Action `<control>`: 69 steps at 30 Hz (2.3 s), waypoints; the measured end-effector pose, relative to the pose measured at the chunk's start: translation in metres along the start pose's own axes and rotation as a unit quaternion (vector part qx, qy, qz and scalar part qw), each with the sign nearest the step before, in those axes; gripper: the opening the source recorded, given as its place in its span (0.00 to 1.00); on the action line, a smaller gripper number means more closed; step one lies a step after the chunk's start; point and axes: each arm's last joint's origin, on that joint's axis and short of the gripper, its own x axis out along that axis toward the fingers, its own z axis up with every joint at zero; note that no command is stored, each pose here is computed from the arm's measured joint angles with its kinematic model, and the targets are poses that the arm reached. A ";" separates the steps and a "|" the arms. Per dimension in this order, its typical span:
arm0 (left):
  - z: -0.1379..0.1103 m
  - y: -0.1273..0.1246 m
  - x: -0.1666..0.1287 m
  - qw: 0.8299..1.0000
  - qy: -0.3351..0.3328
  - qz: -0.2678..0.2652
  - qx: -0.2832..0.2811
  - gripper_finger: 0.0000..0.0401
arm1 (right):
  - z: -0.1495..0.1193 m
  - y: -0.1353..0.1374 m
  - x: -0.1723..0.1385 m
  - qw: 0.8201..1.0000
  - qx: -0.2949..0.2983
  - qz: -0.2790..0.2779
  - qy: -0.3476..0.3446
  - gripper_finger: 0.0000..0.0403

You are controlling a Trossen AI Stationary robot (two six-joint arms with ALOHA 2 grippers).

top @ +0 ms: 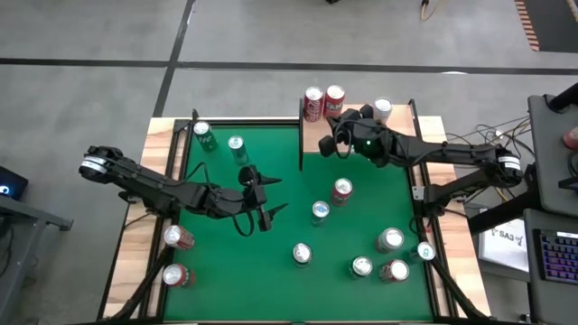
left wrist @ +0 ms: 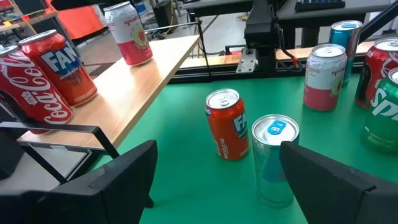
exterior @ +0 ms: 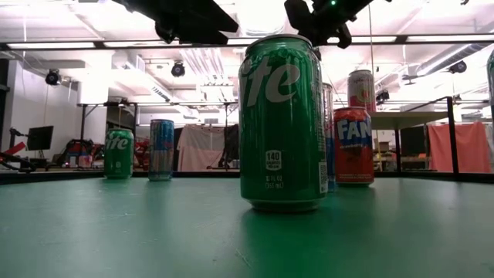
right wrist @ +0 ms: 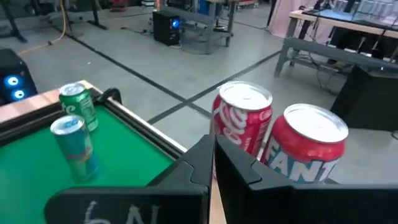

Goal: Place canned beverage on shelf
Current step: Put the top red-white soda can on the shelf, then put the bottom left green soda can on the shelf

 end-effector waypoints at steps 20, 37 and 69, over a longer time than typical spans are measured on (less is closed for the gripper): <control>0.007 0.014 -0.020 0.996 0.014 0.007 0.083 0.80 | 0.007 0.004 0.085 0.994 -0.014 -0.020 0.109 0.02; 0.001 0.016 -0.022 0.995 0.045 0.005 0.088 0.80 | 0.003 0.005 0.117 0.989 -0.036 -0.060 0.134 0.02; -0.010 -0.002 -0.029 0.986 0.101 -0.097 -0.094 0.80 | 0.044 0.050 -0.037 0.974 -0.118 0.156 0.112 0.02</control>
